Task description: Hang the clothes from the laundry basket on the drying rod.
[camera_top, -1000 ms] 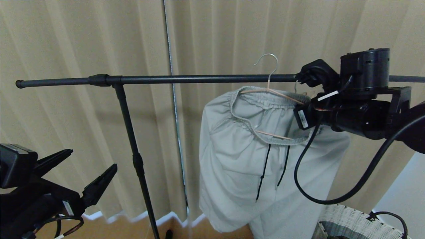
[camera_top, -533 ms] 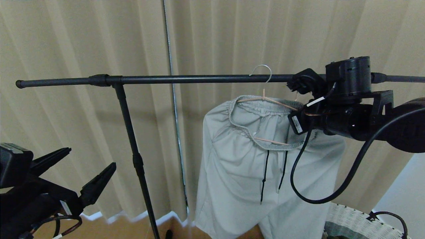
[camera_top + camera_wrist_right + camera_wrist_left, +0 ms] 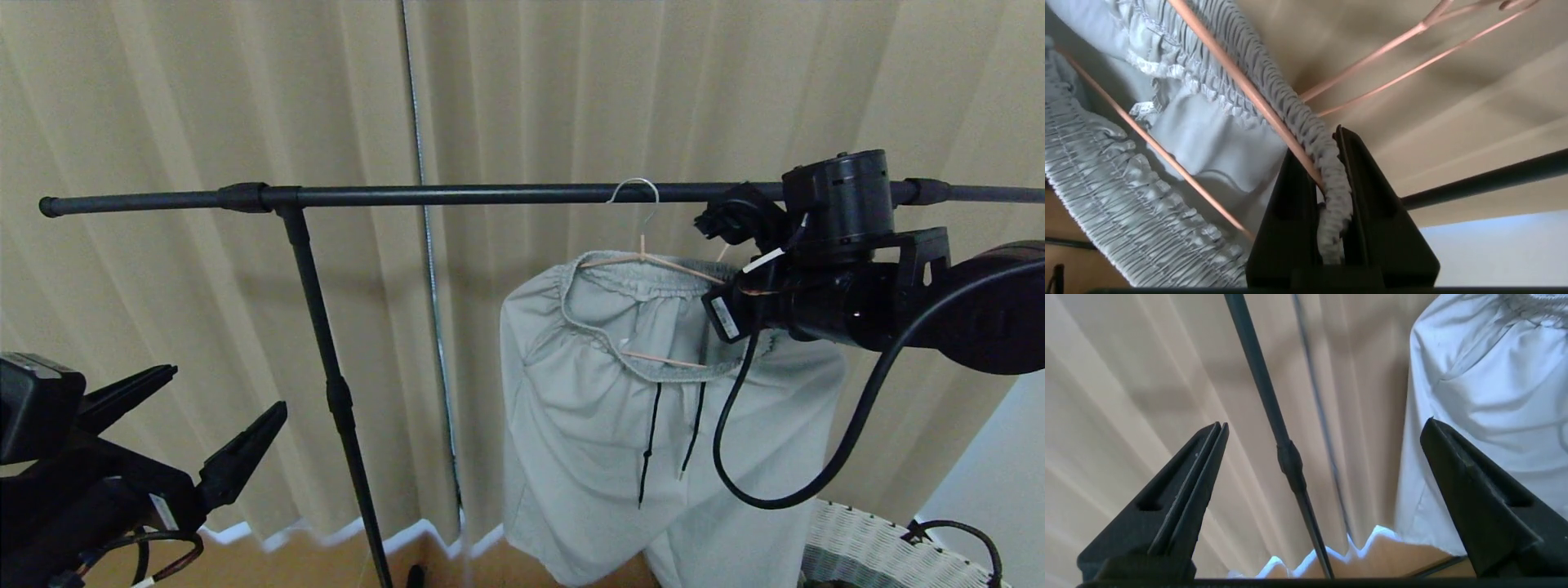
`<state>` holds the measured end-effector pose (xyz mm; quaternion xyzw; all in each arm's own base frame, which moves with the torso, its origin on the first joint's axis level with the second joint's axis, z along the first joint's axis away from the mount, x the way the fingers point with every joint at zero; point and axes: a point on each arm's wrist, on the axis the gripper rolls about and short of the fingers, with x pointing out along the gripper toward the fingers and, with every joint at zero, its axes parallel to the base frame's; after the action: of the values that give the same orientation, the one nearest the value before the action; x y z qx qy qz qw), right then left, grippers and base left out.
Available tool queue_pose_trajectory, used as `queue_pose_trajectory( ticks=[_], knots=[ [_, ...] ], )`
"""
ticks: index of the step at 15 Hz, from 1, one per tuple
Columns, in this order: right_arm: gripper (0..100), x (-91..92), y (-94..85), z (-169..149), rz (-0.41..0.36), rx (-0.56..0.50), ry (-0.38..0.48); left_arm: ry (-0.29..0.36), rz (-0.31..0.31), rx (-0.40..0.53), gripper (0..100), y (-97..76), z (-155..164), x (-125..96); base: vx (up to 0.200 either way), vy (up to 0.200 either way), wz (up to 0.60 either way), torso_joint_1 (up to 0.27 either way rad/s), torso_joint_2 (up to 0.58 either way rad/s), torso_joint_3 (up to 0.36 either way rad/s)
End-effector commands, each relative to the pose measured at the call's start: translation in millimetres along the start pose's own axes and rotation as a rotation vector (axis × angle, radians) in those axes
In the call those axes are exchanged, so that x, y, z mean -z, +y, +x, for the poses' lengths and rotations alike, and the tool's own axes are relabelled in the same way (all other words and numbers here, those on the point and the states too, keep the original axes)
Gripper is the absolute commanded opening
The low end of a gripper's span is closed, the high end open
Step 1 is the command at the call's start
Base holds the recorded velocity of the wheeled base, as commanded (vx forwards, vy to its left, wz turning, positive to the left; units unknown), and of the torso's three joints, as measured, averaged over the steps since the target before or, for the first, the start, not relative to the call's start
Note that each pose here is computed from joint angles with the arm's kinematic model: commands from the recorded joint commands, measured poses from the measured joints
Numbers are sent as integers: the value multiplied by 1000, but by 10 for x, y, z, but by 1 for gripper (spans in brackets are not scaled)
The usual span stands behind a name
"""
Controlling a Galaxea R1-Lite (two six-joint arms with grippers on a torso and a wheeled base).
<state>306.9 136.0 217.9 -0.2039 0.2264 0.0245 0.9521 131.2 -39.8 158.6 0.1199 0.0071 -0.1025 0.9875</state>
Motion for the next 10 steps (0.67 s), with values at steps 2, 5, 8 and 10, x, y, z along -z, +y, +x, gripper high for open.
queue_pose_trajectory(
  ticks=[2, 5, 8, 10],
  knots=[
    [0, -15, -128, -277, 14, -1, -44, 4, 0, 1, 100, -2, 5, 5, 0, 0, 0, 0, 0, 0],
    [0, 16, -184, -686, -25, -149, -93, 18, 4, 12, 100, -19, 31, 24, 0, 0, 0, 0, 0, 0],
    [0, 38, -181, -891, -61, -316, -63, 14, 5, 49, 100, -75, 52, 10, 0, 0, 0, 0, 0, 0],
    [0, -54, -171, -956, -54, -346, -13, 12, 6, 63, 100, -94, 49, 7, 0, 0, 0, 0, 0, 0]
  ],
)
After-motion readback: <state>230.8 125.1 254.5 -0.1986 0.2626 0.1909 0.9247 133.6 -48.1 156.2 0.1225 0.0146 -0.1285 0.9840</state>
